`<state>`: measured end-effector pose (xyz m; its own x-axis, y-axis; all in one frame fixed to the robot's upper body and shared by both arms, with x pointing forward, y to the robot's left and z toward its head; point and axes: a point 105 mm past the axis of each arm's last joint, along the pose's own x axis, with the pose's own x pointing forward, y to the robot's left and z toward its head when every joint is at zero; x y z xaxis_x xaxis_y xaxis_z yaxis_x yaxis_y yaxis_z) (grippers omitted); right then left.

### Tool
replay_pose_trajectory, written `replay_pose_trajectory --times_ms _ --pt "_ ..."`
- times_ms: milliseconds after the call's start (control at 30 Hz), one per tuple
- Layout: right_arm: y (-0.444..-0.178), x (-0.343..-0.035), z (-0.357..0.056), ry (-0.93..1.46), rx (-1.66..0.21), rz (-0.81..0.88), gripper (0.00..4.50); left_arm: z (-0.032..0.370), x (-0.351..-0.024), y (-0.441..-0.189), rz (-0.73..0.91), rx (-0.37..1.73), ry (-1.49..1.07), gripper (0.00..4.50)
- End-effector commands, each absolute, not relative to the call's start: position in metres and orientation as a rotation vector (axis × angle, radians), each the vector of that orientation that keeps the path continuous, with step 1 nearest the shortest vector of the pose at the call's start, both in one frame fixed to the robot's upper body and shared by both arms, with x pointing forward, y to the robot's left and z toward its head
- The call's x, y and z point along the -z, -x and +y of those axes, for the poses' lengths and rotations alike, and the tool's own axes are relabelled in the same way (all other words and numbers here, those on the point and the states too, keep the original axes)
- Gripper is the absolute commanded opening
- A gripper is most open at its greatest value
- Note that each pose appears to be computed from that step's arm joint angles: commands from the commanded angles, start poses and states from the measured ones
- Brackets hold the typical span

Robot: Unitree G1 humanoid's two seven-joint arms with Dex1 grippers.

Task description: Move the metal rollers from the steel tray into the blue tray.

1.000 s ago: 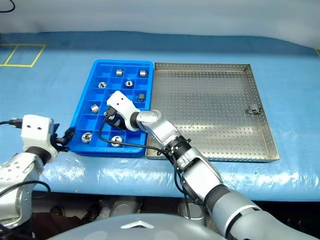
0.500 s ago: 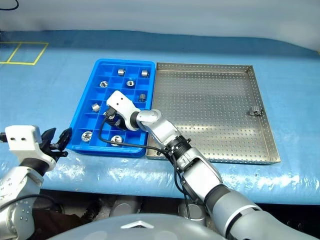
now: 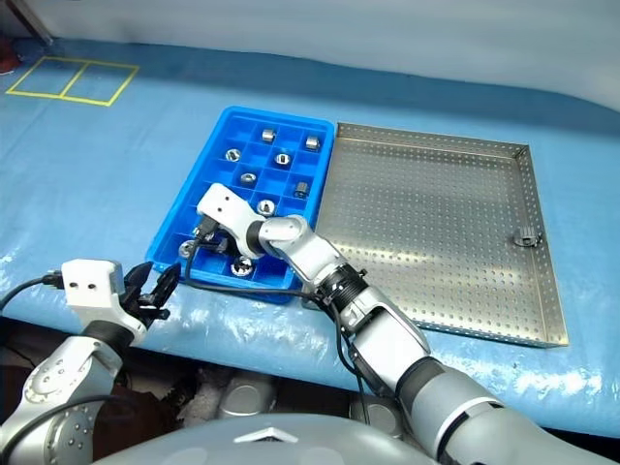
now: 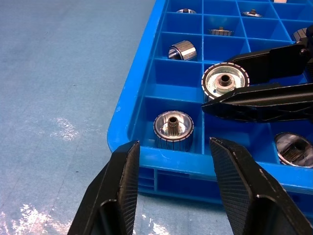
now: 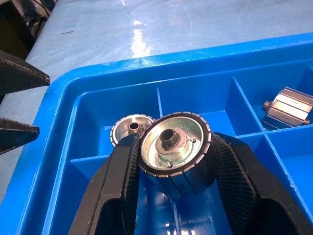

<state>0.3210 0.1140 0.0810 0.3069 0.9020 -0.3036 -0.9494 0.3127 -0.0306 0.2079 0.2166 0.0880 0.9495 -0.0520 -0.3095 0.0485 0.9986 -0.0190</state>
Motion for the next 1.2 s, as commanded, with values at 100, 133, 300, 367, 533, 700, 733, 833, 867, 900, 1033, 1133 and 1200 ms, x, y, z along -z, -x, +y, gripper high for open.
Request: replay_pose_trajectory --times_ms 100,133,300,367,533,700,733,833,867,900,1033,1133,1200 --pt "-0.296 -0.127 0.164 0.157 -1.351 0.129 1.88 0.21 -0.094 -0.211 0.283 0.075 0.001 2.49" --pt "-0.297 -0.129 0.163 0.154 -1.346 0.116 1.88 0.209 -0.093 -0.213 0.286 0.084 0.0 2.49" --pt "-0.302 -0.136 0.159 0.158 -1.323 0.093 1.88 0.203 -0.091 -0.22 0.287 0.112 0.007 2.49" --pt "-0.306 -0.139 0.156 0.155 -1.309 0.086 1.88 0.201 -0.09 -0.222 0.29 0.121 0.009 2.49" --pt "-0.31 -0.139 0.152 0.161 -1.293 0.092 1.88 0.201 -0.089 -0.224 0.293 0.127 0.005 2.49" --pt "-0.31 -0.133 0.149 0.183 -1.298 0.112 1.88 0.201 -0.088 -0.227 0.296 0.13 0.0 2.49" --pt "-0.309 -0.132 0.149 0.187 -1.305 0.116 1.88 0.201 -0.088 -0.228 0.297 0.131 -0.001 2.49" --pt "-0.306 -0.131 0.149 0.189 -1.319 0.12 2.78 0.202 -0.088 -0.229 0.297 0.127 -0.008 2.49" --pt "-0.306 -0.131 0.149 0.188 -1.319 0.112 3.14 0.202 -0.088 -0.23 0.296 0.128 -0.008 2.49" --pt "-0.305 -0.134 0.15 0.181 -1.323 0.094 3.46 0.202 -0.088 -0.231 0.295 0.13 -0.007 2.49" --pt "-0.301 -0.145 0.15 0.156 -1.339 0.044 4.08 0.199 -0.087 -0.233 0.296 0.141 -0.01 2.49" --pt "-0.296 -0.161 0.147 0.158 -1.353 -0.018 4.08 0.195 -0.086 -0.236 0.297 0.158 -0.007 2.49" --pt "-0.291 -0.173 0.141 0.172 -1.366 -0.058 4.08 0.19 -0.085 -0.239 0.297 0.181 -0.007 2.49"
